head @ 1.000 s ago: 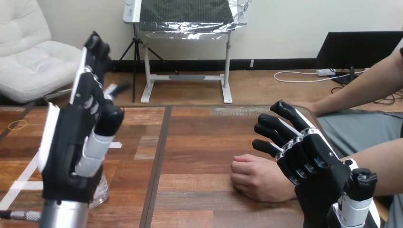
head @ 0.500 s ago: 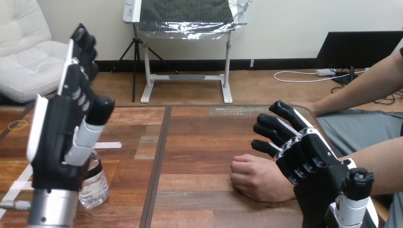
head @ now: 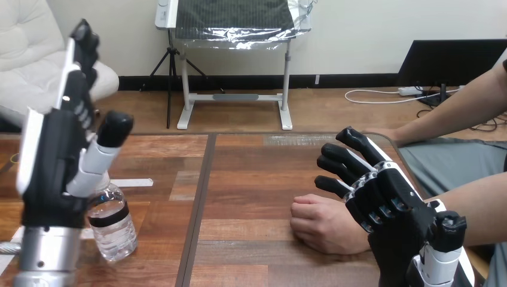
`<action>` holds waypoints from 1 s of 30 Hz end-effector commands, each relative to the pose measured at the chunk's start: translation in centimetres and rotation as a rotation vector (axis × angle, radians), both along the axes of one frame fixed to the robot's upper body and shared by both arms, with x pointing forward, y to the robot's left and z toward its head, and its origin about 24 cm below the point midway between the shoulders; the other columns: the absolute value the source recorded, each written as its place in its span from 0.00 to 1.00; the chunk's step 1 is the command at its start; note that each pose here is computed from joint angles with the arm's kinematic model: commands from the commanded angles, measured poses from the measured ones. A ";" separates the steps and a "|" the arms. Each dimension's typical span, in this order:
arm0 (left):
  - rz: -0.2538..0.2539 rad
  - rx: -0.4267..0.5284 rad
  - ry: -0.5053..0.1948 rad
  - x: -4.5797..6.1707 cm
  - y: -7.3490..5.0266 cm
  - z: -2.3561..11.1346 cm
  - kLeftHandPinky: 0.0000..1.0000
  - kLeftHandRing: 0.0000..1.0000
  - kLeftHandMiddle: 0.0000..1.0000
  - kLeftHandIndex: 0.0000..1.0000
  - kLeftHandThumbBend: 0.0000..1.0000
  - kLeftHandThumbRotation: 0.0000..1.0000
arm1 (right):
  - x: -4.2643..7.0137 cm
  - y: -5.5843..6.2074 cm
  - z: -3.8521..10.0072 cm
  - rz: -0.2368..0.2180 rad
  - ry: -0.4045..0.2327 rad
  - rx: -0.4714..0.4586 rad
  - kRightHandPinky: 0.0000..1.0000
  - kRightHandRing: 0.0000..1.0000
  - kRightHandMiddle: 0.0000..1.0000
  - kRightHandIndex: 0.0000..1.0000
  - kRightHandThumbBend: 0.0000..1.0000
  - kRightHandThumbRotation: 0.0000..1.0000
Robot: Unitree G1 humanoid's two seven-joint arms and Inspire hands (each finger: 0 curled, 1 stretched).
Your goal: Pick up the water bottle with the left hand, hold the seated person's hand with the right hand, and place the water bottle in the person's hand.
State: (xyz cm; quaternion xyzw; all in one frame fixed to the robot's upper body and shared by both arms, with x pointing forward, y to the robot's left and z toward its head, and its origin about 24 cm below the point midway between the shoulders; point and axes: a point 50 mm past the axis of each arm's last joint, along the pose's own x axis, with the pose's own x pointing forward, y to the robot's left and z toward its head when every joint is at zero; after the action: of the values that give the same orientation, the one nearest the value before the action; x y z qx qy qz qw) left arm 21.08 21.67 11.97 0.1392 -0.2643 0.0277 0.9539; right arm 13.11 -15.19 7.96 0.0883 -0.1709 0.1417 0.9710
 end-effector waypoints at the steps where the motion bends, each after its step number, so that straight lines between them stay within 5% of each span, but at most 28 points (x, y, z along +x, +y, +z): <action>1: 0.038 0.050 -0.044 1.0 0.6 1.1 1.00 1.00 1.00 0.99 0.97 0.89 | 0.5 0.1 0.9 -0.007 -0.071 0.005 0.81 0.86 0.85 0.88 0.89 1.00; 6: 0.100 0.062 -0.006 1.2 1.2 0.8 1.00 1.00 1.00 0.97 0.99 0.89 | 0.5 0.1 0.9 -0.009 -0.071 0.006 0.81 0.86 0.86 0.89 0.89 1.00; 30: 0.239 0.098 0.113 1.8 3.6 -1.0 1.00 1.00 1.00 0.95 1.00 0.80 | 0.3 -0.2 0.7 -0.013 -0.057 0.023 0.82 0.86 0.85 0.88 0.91 1.00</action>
State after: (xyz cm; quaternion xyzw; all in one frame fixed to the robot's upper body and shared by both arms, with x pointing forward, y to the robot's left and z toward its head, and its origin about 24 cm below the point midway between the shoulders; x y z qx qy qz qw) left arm 21.88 24.50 9.73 0.1948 -0.1710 0.1082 0.9597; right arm 13.05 -15.20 7.97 0.0927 -0.1722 0.1400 0.9706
